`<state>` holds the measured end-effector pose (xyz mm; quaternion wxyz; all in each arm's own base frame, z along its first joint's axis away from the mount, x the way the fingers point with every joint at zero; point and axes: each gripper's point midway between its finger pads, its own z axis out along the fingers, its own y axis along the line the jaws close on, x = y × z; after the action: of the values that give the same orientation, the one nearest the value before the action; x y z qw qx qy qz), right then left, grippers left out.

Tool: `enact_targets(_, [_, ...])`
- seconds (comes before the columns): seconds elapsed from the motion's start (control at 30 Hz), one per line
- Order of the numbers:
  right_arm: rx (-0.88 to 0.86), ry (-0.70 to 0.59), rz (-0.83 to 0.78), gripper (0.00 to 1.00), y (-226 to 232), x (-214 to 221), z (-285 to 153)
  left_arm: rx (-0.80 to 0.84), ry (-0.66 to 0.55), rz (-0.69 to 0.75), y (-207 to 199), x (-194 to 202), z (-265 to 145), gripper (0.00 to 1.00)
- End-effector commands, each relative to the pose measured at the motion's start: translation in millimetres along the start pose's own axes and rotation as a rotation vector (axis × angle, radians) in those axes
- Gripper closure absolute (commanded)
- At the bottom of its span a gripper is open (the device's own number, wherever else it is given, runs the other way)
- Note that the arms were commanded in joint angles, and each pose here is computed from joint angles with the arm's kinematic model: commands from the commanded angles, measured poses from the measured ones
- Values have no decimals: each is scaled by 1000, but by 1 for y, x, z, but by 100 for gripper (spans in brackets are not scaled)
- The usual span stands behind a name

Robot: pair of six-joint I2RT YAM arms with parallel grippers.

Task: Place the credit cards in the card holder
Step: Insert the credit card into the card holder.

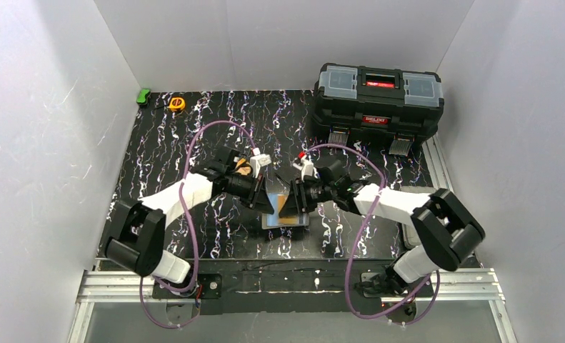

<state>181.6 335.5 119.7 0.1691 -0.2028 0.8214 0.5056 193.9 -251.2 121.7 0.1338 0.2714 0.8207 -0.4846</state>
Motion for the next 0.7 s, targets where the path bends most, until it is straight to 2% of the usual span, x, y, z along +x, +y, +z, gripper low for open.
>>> enact_targets(0.0, [90,98,-13,50,-19,19,10,-56,30,75,24,10,14,90])
enact_targets(0.1, [124,144,0,49,-30,29,12,-94,54,76,38,17,20,90])
enact_targets(0.23, [155,197,25,35,-40,40,14,-140,73,61,51,21,25,90])
enact_targets(0.33, [195,214,33,28,-47,45,11,-189,81,24,62,25,28,91])
enact_targets(0.53, [315,242,26,26,-60,43,1,-274,100,-40,77,37,30,91])
enact_targets(0.67, [331,231,12,26,-58,36,-1,-274,100,-61,78,42,33,90])
